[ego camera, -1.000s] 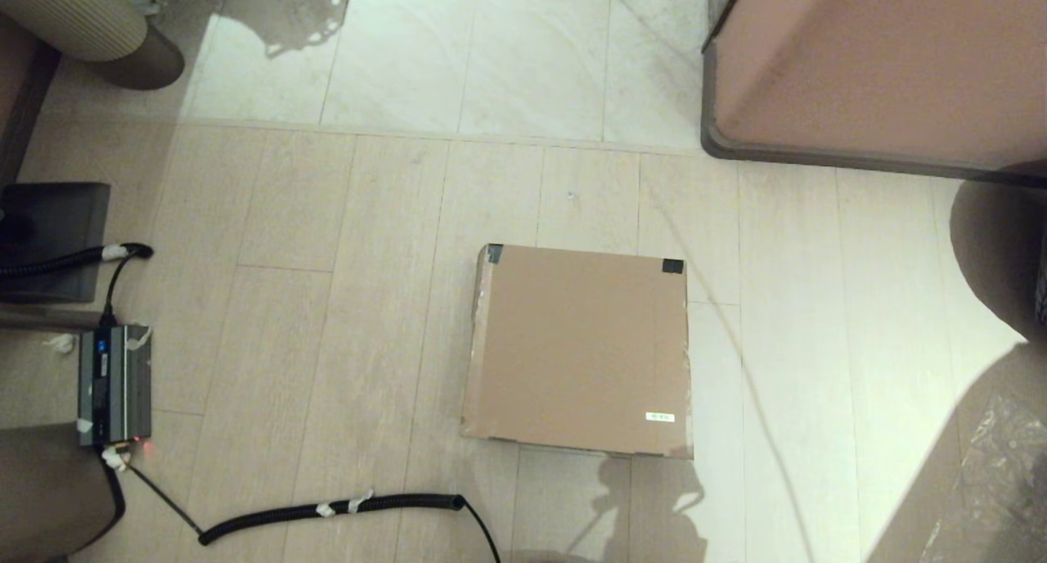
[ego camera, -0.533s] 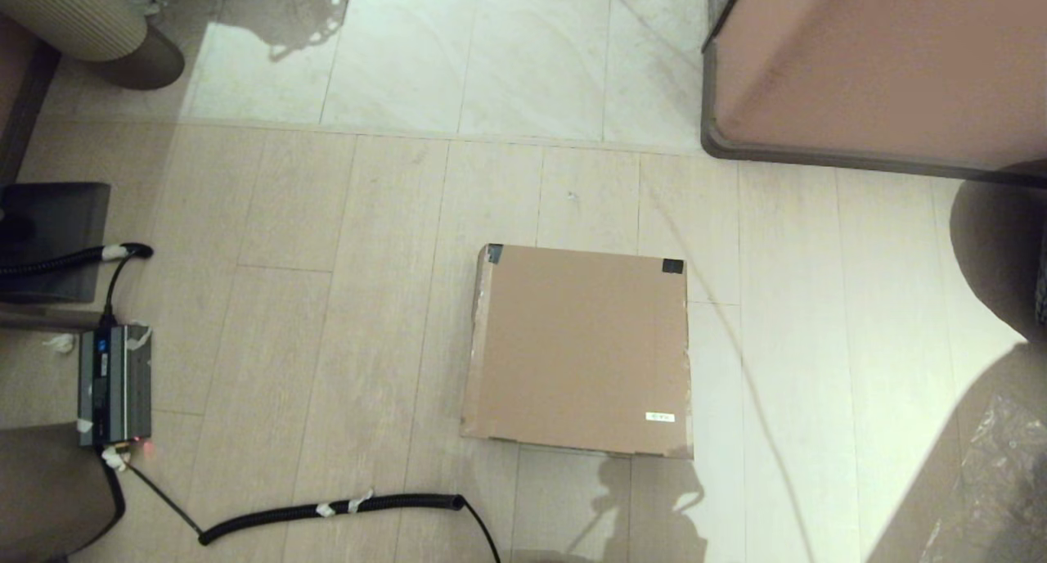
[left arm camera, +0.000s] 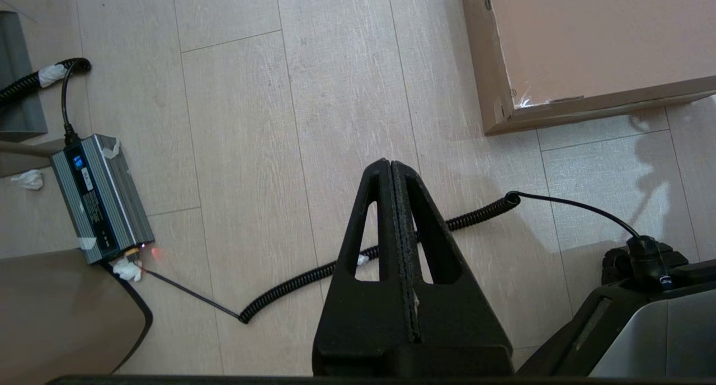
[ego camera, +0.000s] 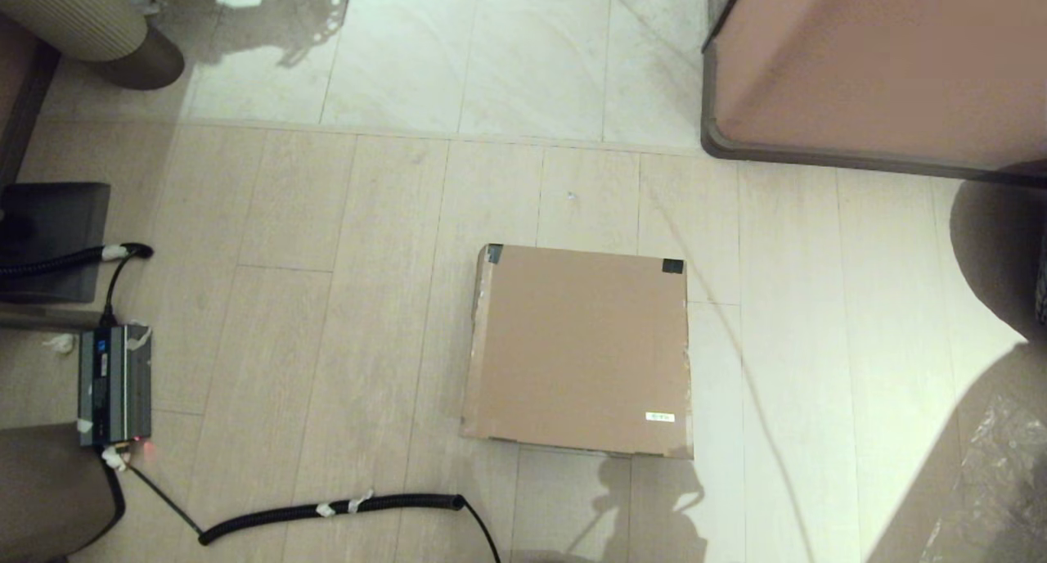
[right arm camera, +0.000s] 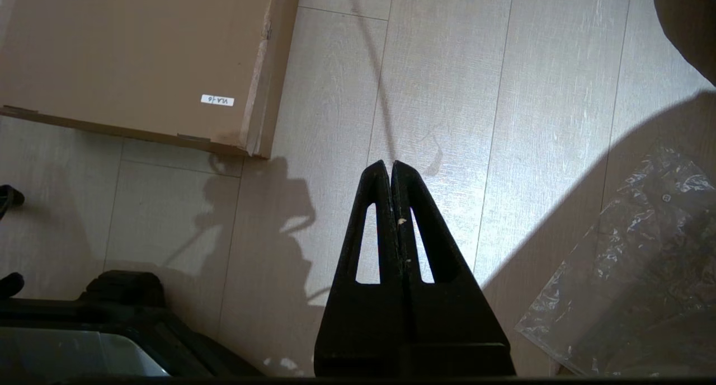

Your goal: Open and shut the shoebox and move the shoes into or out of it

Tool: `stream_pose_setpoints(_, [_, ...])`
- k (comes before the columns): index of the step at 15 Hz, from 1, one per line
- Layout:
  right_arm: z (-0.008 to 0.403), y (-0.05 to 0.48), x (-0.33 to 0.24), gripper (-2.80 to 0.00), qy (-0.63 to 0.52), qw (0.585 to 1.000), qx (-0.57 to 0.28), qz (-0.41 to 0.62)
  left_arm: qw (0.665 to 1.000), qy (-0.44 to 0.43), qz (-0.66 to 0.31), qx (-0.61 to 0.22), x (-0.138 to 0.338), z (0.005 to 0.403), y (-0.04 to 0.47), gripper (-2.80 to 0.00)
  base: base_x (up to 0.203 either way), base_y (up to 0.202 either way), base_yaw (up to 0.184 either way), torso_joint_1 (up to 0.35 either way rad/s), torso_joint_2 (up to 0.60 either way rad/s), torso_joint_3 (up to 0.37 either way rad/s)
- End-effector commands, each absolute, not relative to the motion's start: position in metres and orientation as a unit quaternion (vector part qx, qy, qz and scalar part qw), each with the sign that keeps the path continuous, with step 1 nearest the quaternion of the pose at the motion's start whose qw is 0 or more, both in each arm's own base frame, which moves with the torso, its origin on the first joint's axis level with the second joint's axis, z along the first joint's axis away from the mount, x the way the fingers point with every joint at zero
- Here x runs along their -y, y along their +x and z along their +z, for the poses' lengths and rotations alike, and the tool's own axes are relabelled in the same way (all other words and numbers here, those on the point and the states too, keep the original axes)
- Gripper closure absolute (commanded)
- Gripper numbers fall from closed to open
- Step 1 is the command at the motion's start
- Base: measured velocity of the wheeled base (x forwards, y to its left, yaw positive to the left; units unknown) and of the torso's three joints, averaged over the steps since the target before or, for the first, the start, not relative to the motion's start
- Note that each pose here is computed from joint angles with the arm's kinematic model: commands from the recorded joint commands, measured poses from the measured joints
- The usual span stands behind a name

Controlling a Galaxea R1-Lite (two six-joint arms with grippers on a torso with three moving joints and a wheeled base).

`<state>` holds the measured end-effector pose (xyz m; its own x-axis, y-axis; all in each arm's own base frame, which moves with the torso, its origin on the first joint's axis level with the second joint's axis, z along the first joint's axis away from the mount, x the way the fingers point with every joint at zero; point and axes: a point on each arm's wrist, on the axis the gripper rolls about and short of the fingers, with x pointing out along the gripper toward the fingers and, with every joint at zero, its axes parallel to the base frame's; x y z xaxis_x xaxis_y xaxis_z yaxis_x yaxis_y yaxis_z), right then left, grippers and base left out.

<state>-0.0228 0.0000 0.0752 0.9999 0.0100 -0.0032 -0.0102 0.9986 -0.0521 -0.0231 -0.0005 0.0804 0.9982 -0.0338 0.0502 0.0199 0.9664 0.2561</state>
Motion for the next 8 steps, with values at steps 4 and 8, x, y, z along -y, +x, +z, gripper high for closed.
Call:
stream_pose_setpoints(4, [0.0752, -0.0227, 0.0001, 0.00, -0.025, 1.000, -0.002, 0.005, 0.991, 0.130, -0.013, 0.027, 0.0005, 0.0805, -0.0231, 0.00, 0.000, 0.000, 0.000, 0.000, 0.00, 0.000])
stream_pose_setpoints(8, [0.0752, -0.0227, 0.0000, 0.00, -0.028, 1.000, -0.002, 0.007, 0.991, 0.129, -0.014, 0.027, 0.0005, 0.0805, -0.0231, 0.00, 0.000, 0.000, 0.000, 0.000, 0.00, 0.000])
